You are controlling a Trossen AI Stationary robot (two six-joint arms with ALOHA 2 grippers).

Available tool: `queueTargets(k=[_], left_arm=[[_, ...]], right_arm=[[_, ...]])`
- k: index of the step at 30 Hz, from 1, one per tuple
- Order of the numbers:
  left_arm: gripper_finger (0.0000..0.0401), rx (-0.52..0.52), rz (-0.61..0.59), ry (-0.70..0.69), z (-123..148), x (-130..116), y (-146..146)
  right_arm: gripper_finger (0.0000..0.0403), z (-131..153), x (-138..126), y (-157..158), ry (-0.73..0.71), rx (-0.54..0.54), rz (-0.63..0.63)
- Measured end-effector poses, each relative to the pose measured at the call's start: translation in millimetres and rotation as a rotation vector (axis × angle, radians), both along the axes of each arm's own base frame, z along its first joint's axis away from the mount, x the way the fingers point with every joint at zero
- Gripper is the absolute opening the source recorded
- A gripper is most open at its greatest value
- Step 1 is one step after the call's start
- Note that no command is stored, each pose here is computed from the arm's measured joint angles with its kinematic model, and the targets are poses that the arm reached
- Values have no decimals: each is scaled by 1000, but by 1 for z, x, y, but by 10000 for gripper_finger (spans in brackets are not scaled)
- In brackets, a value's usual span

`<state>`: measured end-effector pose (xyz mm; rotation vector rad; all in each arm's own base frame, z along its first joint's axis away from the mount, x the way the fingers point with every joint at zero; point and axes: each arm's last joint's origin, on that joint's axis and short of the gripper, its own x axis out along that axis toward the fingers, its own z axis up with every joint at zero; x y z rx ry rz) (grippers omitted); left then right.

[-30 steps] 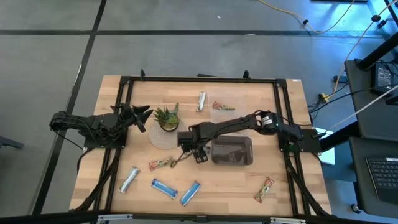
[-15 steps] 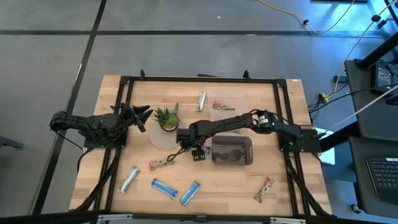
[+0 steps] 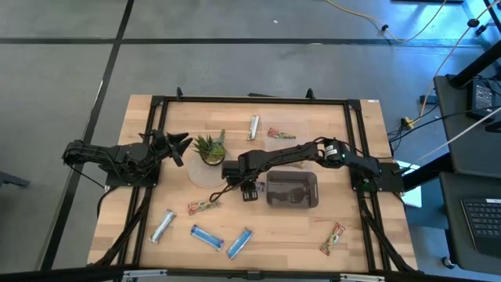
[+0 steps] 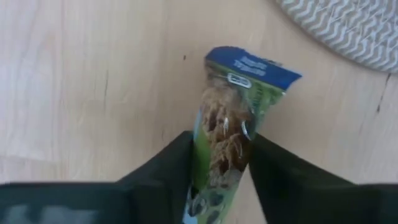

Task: Pick and place Granola Bars by type
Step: Put the top blue granola bar into the black bin

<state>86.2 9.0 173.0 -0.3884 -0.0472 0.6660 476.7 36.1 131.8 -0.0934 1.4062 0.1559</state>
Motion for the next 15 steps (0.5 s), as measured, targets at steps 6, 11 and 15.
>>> queueTargets(k=[6, 11, 15], left_arm=[[157, 0, 0, 0, 0, 0, 0], [157, 0, 0, 0, 0, 0, 0], [157, 0, 0, 0, 0, 0, 0]], right_arm=[[106, -1, -1, 0, 8, 8, -53], [119, -1, -1, 0, 10, 9, -58], [158, -1, -1, 1, 14, 17, -75]])
